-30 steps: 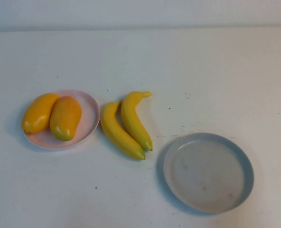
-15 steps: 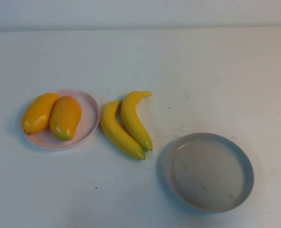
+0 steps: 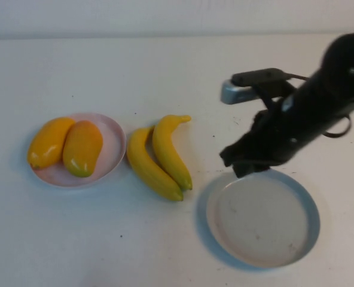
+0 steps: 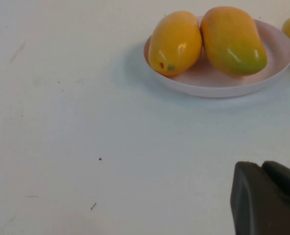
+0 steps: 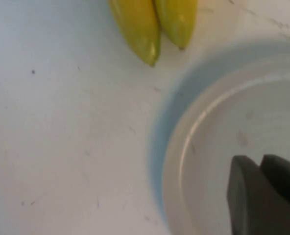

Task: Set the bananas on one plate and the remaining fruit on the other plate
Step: Put another type of fruit in the right plate

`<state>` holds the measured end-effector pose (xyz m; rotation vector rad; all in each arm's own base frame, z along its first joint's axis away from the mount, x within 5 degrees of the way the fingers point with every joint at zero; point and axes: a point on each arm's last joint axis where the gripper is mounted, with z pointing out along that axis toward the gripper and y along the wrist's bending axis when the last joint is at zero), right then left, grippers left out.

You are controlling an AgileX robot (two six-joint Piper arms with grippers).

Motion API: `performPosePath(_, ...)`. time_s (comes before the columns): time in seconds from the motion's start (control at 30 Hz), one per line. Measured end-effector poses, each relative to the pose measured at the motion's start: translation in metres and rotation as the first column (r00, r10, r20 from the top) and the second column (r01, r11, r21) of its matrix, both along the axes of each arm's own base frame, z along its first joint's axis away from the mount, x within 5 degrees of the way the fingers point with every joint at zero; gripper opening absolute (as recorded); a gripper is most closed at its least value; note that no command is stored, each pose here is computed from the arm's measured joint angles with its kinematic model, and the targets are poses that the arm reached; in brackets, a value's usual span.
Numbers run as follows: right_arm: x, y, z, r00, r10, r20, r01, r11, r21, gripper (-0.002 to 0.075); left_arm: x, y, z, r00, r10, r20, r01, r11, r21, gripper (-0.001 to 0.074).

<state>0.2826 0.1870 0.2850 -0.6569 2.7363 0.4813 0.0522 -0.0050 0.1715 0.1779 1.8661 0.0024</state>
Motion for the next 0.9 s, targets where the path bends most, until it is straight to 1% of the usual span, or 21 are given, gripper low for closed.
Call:
performPosePath(0.07, 0.014, 0.022, -0.001, 0.999, 0.050, 0.018, -0.049, 0.998, -0.028, 0.0051, 0.000, 0.000, 0.000, 1.000, 0.000, 0.000, 0.000, 1.000, 0.000, -0.0004)
performPosePath(0.1, 0.023, 0.031, -0.001, 0.997, 0.066, 0.031, -0.065, 0.997, -0.039, 0.0088, 0.000, 0.000, 0.000, 1.000, 0.000, 0.000, 0.000, 1.000, 0.000, -0.0004)
performPosePath(0.17, 0.038, 0.047, -0.002, 0.995, 0.087, 0.048, -0.085, 0.995, -0.048, 0.0172, 0.000, 0.000, 0.000, 1.000, 0.000, 0.000, 0.000, 1.000, 0.000, -0.0004)
performPosePath(0.23, 0.054, 0.063, -0.009, 0.994, 0.105, 0.044, -0.102, 0.993, -0.062, 0.0286, 0.000, 0.000, 0.000, 1.000, 0.000, 0.000, 0.000, 1.000, 0.000, -0.0004)
performPosePath(0.33, 0.073, 0.082, -0.014, 0.994, 0.100, 0.037, -0.098, 0.994, -0.057, 0.0382, 0.000, 0.000, 0.000, 1.000, 0.000, 0.000, 0.000, 1.000, 0.001, -0.0004)
performPosePath(0.47, 0.096, 0.102, -0.032, 0.996, 0.090, 0.021, -0.088, 0.994, -0.058, 0.0417, 0.000, 0.000, 0.000, 1.000, 0.000, 0.000, 0.000, 1.000, 0.001, -0.0004)
performPosePath(0.67, 0.120, 0.120, -0.062, 0.995, 0.099, 0.002, -0.099, 0.992, -0.074, 0.0424, 0.000, 0.000, 0.000, 1.000, 0.000, 0.000, 0.000, 1.000, 0.001, -0.0004)
performPosePath(0.9, 0.127, 0.129, -0.083, 0.994, 0.109, -0.010, -0.110, 0.990, -0.090, 0.0424, 0.000, 0.000, 0.000, 1.000, -0.001, 0.000, 0.001, 1.000, 0.002, -0.0004)
